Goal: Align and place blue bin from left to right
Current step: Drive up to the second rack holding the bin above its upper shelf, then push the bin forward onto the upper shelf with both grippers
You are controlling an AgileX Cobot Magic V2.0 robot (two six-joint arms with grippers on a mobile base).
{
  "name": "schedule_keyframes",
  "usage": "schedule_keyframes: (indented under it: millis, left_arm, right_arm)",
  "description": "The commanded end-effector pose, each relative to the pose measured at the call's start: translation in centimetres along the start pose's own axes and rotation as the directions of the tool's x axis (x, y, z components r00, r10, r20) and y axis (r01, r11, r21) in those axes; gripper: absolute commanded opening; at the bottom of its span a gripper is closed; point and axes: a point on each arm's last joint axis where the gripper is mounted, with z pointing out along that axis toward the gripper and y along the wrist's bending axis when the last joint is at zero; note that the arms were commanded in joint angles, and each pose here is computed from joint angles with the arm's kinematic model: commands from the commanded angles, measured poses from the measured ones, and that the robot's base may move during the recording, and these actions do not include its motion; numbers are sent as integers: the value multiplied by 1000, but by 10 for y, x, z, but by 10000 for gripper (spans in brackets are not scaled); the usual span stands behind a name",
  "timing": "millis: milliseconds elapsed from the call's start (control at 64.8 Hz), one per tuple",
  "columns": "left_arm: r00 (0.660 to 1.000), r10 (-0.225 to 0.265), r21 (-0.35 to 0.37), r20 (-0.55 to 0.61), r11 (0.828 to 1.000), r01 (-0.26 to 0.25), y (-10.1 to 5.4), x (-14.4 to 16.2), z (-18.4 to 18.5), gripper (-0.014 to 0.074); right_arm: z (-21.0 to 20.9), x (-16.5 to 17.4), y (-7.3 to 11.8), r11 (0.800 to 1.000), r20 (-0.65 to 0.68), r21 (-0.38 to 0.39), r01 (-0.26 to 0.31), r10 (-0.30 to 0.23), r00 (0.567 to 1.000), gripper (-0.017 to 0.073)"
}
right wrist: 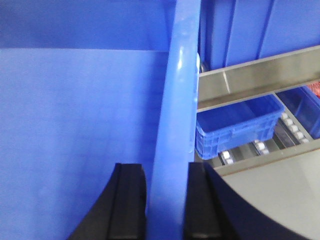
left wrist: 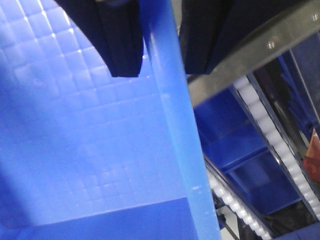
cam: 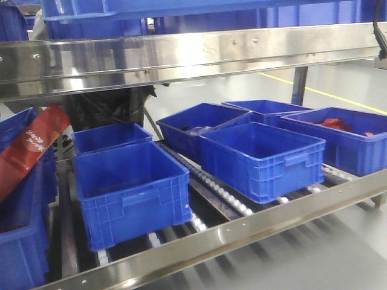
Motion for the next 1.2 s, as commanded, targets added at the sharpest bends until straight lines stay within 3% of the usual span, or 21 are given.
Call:
schedule_keyframes:
  millis: [0, 1188]
  left_arm:
    - [995, 25, 14, 98, 1000, -27, -1, -9, -14, -111]
    - [995, 25, 14, 98, 1000, -27, -1, -9, -14, -111]
  right_arm:
    - [-21, -15, -1, 1000, 146, 9, 28, -29, 989, -63]
    - [-21, -15, -1, 1000, 146, 9, 28, -29, 989, -63]
